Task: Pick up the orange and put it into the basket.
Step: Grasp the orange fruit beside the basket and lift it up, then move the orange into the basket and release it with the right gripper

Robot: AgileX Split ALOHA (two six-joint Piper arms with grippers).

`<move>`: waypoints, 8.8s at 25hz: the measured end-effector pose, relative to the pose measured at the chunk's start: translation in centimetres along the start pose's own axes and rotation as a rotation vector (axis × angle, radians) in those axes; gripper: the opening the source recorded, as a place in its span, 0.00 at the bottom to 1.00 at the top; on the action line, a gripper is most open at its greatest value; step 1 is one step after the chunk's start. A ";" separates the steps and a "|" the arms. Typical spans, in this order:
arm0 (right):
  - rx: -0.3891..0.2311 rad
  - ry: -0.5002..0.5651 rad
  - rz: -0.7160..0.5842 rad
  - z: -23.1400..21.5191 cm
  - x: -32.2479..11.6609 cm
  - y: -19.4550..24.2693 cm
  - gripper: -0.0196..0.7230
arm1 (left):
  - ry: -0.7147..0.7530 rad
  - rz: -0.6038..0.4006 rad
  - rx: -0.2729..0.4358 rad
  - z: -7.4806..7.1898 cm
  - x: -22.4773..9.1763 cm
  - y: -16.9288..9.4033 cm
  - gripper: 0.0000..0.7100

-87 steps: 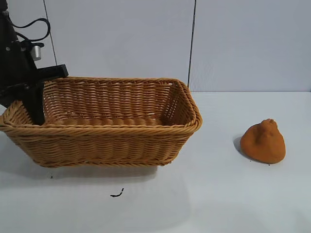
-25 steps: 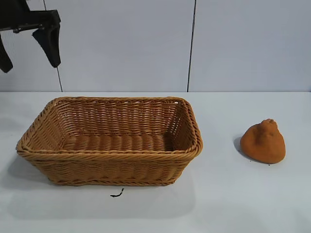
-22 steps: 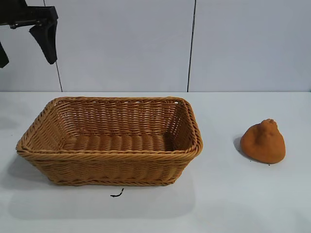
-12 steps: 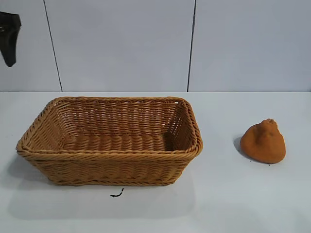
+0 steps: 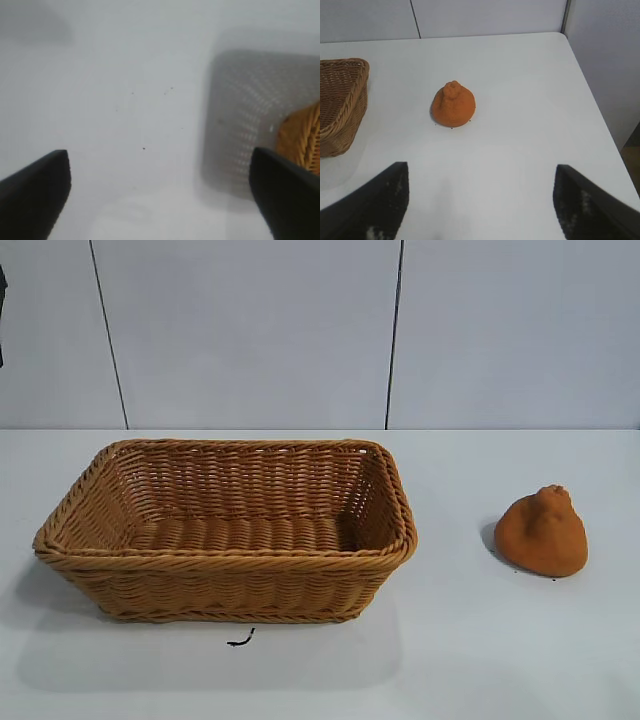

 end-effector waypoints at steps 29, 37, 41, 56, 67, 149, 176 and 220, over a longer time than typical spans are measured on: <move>0.000 0.000 0.000 0.0 0.0 0.0 0.76 | 0.030 -0.136 0.027 -4.3 -24.2 -10.7 0.98; 0.000 0.000 0.000 0.0 0.0 0.0 0.76 | 0.028 -0.429 0.085 -5.4 -30.1 -10.6 0.98; 0.000 0.000 0.000 0.0 0.0 0.0 0.76 | 0.026 -0.567 0.105 -5.9 -31.7 -11.2 0.98; 0.000 0.000 0.000 0.0 0.0 0.0 0.76 | 0.025 -0.717 0.134 -6.0 -32.4 -12.9 0.98; 0.000 0.000 0.000 0.0 0.0 0.0 0.76 | 0.081 -0.829 0.094 -6.9 -33.1 -14.1 0.98; -0.146 0.023 1.008 3.9 -7.3 38.1 0.29 | 0.080 -0.831 0.085 -7.1 -33.0 -14.1 0.98; -0.030 -0.082 0.877 10.5 8.3 35.1 0.10 | 0.080 -0.831 0.085 -7.1 -33.0 -14.1 0.98; 0.254 -0.442 0.973 32.1 -11.3 34.5 0.83 | 0.080 -0.832 0.084 -7.1 -33.0 -14.1 0.98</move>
Point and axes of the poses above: a point on each arm's last joint axis where the gripper is mounted, y pointing out along that axis toward the gripper, z along the wrist's bending axis when the last joint is at zero, x = y × z, the point moved 10 cm from there along y, pointing out along that axis toward the gripper, and after that the axes turned 12 degrees about y, right-handed, at the moved point
